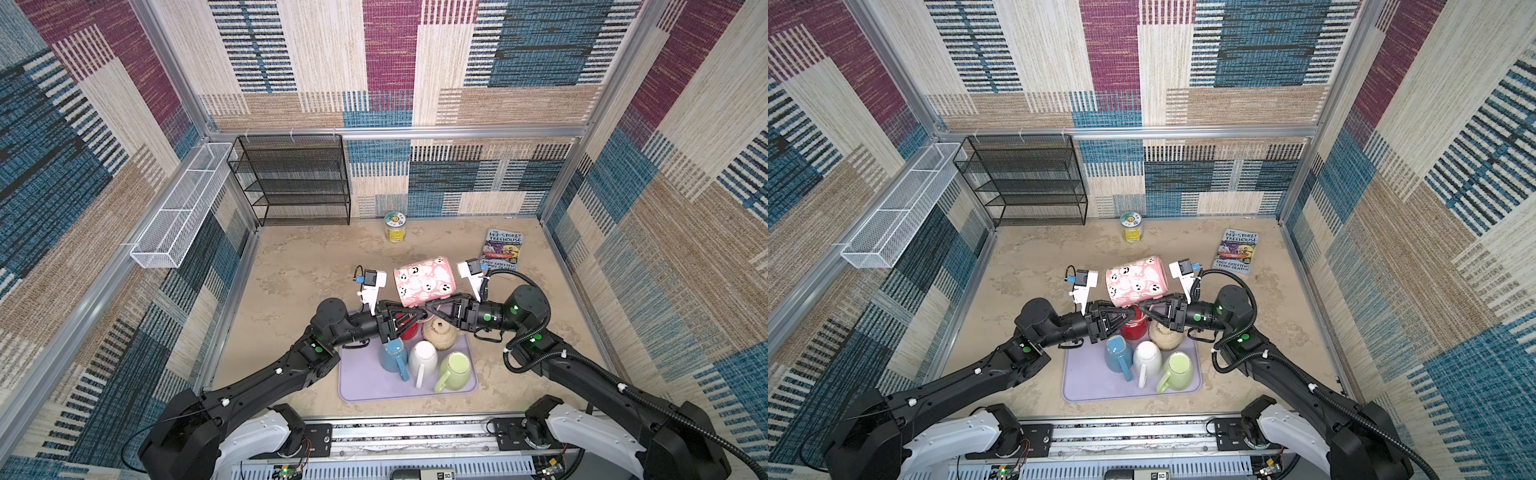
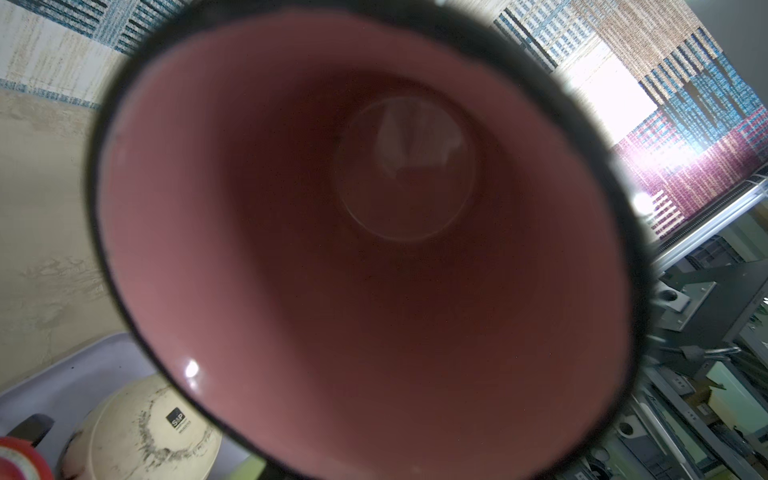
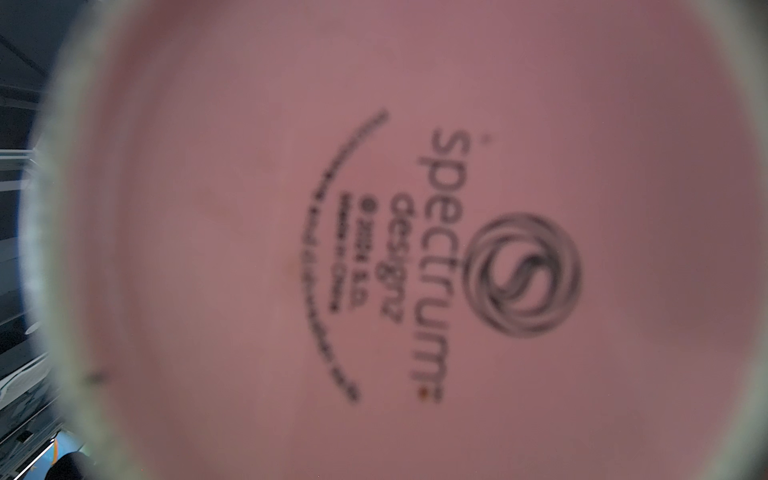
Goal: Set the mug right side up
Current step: 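Grasp the pink mug's rim with the left gripper while the right holds it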
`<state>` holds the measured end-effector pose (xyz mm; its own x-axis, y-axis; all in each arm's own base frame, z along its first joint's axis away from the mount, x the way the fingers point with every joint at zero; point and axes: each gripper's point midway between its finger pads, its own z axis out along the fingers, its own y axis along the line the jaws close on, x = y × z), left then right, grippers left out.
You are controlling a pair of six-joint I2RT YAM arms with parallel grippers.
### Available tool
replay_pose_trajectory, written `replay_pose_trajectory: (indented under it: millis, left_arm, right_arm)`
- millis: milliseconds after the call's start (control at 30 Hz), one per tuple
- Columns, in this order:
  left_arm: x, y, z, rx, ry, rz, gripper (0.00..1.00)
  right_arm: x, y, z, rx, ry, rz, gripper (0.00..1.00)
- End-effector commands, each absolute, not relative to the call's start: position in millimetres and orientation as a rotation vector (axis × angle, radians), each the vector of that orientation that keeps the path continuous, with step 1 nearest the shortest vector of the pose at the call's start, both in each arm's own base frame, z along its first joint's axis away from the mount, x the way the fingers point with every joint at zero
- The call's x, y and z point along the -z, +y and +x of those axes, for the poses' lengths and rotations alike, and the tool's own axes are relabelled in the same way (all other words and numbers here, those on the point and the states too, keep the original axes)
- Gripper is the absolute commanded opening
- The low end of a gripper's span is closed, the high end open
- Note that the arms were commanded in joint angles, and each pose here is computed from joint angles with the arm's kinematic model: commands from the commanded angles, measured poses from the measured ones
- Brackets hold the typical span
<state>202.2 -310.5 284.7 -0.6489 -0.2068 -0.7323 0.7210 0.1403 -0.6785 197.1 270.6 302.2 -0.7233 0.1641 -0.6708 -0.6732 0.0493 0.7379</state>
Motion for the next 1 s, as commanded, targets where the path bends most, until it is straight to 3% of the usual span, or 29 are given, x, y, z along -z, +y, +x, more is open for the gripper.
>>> replay_pose_trajectory:
  millis: [0,367,533,833,967]
  left_arm:
    - [-307.0,-310.9,200.7,1.624,1.583,0.527,0.40]
    - [-309.3,-315.2,198.8,1.643,1.573,0.547,0.26]
    - [-307.6,-317.1,199.0,1.648,1.576,0.554,0.01]
    - [-305.3,-316.6,201.0,1.636,1.580,0.543,0.00]
    - [-303.0,-313.8,202.5,1.618,1.585,0.524,0.00]
  right_arm:
    - [-317.5,270.6,185.4,-1.768,1.610,-0.610,0.00]
    - [-305.7,271.4,186.3,-1.771,1.632,-0.603,0.00]
    - [-294.3,270.4,185.0,-1.781,1.644,-0.590,0.00]
    - [-291.0,271.6,188.0,-1.764,1.655,-0.590,0.00]
    - [-287.9,272.1,189.7,-1.752,1.664,-0.592,0.16]
